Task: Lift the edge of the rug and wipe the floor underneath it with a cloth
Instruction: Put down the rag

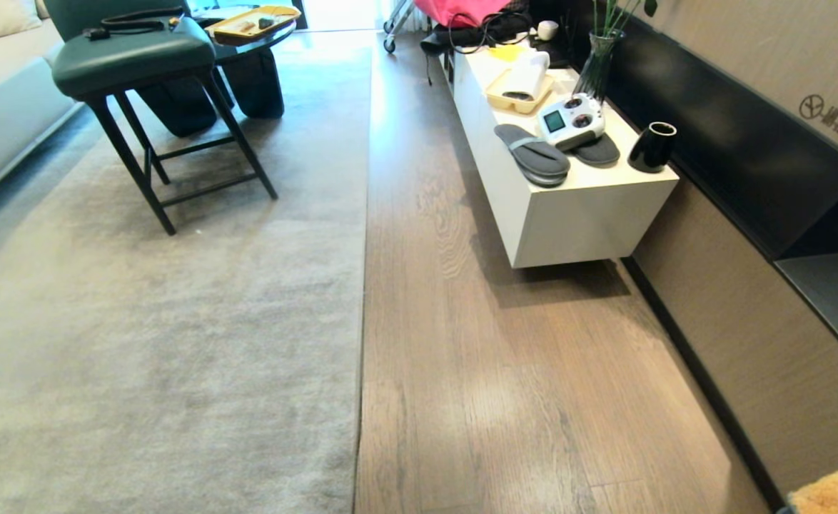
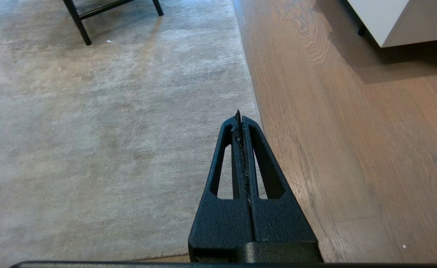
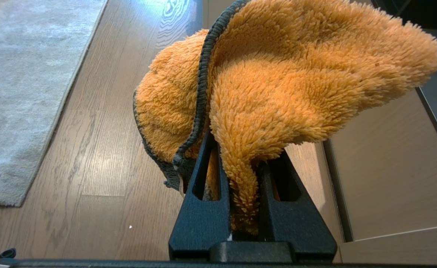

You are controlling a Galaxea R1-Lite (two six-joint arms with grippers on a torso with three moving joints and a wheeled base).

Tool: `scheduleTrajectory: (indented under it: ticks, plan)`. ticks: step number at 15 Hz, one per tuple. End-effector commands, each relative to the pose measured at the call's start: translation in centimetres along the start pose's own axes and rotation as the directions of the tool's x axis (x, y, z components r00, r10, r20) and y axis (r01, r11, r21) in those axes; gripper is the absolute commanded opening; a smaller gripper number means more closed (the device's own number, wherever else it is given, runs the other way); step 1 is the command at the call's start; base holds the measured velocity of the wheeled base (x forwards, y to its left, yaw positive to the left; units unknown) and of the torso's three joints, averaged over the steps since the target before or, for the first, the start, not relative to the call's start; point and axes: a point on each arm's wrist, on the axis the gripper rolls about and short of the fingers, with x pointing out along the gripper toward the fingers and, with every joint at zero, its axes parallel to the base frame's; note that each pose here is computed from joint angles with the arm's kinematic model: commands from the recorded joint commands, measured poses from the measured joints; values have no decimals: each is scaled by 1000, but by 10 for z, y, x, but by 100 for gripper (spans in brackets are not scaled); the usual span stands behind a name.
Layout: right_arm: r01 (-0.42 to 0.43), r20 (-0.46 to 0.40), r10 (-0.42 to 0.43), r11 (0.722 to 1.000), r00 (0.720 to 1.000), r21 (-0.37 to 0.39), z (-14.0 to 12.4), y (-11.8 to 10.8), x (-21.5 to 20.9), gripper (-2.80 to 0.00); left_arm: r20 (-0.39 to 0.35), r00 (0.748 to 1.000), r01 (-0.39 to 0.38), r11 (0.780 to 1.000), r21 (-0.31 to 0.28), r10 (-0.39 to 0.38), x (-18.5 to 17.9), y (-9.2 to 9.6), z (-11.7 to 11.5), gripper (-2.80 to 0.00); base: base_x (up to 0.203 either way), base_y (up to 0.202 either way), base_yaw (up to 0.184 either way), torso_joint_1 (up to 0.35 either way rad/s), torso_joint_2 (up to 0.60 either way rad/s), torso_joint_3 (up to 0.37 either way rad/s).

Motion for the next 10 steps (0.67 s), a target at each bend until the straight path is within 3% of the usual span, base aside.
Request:
scheduleTrajectory:
  ticks: [1,10]
  plan:
    - [-1,-1,1,1000,1000,-1,0,0,0,-280,0,1000,-1,1000,0,1,0,0,0,-280,0,0,0,0,0,0]
    - [-1,-1,1,1000,1000,-1,0,0,0,-280,0,1000,-1,1000,0,1,0,0,0,-280,11,0,0,-1,0,0]
